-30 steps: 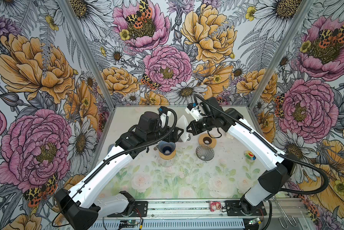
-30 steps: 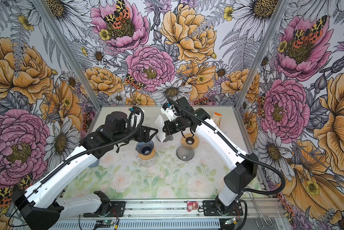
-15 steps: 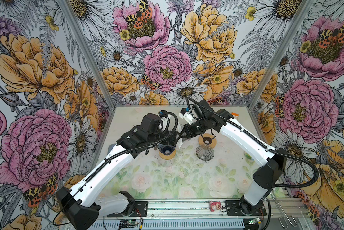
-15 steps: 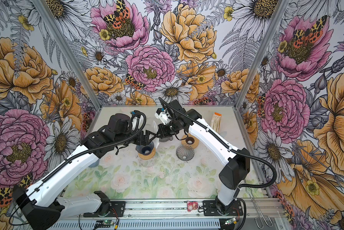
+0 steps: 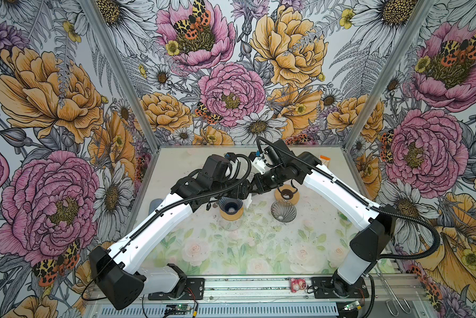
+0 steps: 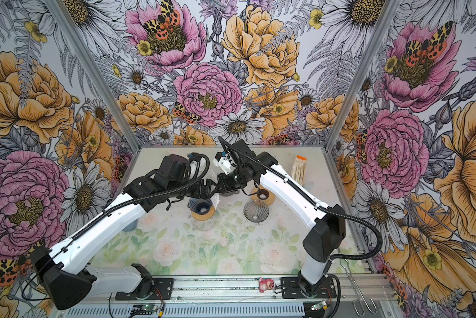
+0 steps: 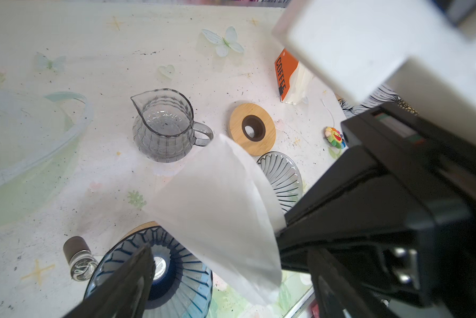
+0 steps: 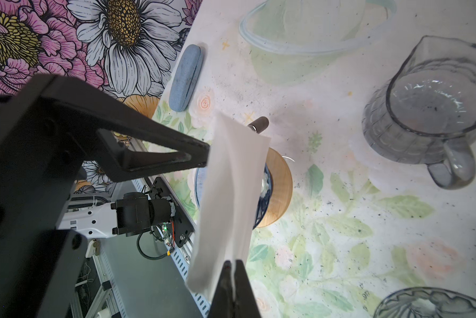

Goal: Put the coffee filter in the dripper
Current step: 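Lower the filter into the blue dripper while the left gripper moves beside it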

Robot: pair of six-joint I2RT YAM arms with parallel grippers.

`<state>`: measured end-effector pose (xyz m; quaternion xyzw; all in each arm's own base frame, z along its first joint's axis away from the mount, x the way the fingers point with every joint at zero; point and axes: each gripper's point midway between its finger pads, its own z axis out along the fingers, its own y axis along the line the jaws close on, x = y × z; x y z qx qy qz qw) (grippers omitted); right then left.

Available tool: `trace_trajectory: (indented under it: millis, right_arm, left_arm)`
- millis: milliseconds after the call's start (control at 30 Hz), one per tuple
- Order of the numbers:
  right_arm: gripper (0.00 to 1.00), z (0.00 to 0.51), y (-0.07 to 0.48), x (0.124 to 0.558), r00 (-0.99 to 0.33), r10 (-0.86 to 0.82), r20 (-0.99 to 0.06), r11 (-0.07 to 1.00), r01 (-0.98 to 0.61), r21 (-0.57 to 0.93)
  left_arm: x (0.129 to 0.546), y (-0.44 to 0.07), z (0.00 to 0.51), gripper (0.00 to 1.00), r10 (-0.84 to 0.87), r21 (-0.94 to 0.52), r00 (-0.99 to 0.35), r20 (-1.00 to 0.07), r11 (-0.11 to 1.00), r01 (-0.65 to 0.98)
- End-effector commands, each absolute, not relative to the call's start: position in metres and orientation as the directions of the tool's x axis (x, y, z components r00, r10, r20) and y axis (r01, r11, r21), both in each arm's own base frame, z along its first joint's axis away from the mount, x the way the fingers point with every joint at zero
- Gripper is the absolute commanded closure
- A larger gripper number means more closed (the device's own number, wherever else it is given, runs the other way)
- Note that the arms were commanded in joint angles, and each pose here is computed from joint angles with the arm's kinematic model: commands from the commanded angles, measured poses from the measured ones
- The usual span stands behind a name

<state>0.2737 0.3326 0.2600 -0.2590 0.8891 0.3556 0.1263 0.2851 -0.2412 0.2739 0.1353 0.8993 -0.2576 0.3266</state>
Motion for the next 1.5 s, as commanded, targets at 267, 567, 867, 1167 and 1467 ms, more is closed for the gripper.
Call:
trace_trajectory:
  millis: [267, 567, 867, 1167, 1467]
  right_arm:
    - [1.00, 0.269, 0.329, 0.258, -0.818, -0.398, -0.416, 0.579, -0.576, 0.578]
    - [1.00, 0.274, 0.337, 0.254, -0.817, -0.402, -0.413, 0.554, -0.577, 0.601]
    - [1.00, 0.285, 0.361, 0.243, -0.796, -0.436, -0.419, 0.485, -0.600, 0.636]
    - [1.00, 0.283, 0.375, 0.233, -0.806, -0.458, -0.376, 0.444, -0.573, 0.689]
    - [1.00, 0.267, 0.379, 0.234, -0.835, -0.455, -0.311, 0.477, -0.523, 0.706]
  left_arm:
    - [0.291, -0.206, 0.266, 0.18, 0.007, -0.342, -0.762, -0.648, 0.891, 0.300]
    - [0.288, -0.189, 0.275, 0.18, -0.034, -0.360, -0.750, -0.660, 0.891, 0.277]
    - [0.283, -0.180, 0.269, 0.18, -0.040, -0.363, -0.762, -0.646, 0.894, 0.261]
    - [0.277, -0.172, 0.269, 0.19, -0.049, -0.360, -0.764, -0.644, 0.900, 0.246]
    - [0.277, -0.165, 0.257, 0.20, -0.046, -0.348, -0.774, -0.631, 0.909, 0.229]
